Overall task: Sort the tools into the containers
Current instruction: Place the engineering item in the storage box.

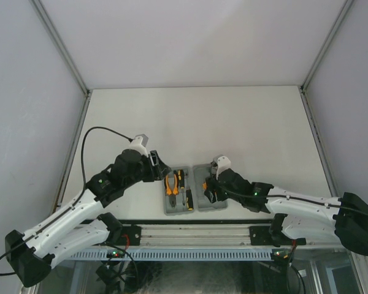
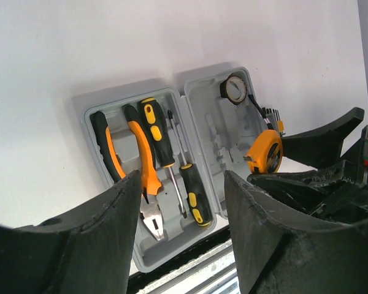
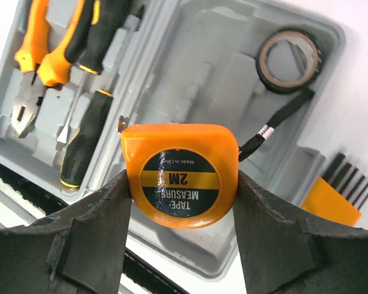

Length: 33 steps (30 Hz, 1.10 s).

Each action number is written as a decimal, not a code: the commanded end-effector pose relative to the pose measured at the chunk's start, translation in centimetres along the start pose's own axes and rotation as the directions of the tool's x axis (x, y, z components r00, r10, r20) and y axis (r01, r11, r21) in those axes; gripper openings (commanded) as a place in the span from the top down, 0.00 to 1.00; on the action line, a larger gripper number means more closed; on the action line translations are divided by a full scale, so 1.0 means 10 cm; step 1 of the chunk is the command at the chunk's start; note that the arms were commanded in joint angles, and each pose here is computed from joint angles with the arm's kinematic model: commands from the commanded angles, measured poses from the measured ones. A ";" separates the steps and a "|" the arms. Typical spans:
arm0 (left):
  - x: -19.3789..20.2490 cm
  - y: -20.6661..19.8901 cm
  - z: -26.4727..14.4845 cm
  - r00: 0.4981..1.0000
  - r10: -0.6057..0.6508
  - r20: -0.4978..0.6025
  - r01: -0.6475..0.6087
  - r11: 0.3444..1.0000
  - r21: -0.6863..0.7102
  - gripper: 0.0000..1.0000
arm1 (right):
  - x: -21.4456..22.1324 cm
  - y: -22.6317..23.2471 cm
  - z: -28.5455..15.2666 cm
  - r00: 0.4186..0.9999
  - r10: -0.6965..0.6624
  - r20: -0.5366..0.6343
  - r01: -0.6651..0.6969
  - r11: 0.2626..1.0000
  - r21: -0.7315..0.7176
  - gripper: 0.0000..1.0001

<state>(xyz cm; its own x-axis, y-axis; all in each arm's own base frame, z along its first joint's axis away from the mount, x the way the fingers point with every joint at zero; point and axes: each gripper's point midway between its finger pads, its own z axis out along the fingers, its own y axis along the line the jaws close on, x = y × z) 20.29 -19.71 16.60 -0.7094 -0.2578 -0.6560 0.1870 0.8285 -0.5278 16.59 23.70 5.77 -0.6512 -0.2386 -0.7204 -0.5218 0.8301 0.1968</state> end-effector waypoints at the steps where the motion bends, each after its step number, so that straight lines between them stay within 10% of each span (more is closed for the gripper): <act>1: -0.05 -0.07 0.04 0.999 -0.027 0.022 0.027 0.999 0.033 0.40 | 0.03 -0.09 -0.10 0.991 0.134 -0.008 -0.133 0.988 0.079 1.00; 21: 0.02 -0.02 0.13 0.999 -0.049 -0.001 0.049 0.999 0.011 0.40 | 0.38 -0.06 -0.11 0.957 0.236 -0.167 -0.202 0.959 0.199 0.93; 33: 0.01 -0.06 0.16 0.999 -0.052 -0.011 0.053 0.998 0.017 0.40 | 0.33 0.00 -0.18 0.957 0.172 -0.233 -0.098 0.949 0.300 0.49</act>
<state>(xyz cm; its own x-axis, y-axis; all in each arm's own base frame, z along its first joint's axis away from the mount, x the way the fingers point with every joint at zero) 20.84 -20.42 15.41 -0.7309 -0.2734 -0.6254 0.1539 0.8266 -0.5413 12.73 21.48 2.92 -0.8583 -0.2109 -0.4677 -0.2822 0.9554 0.0870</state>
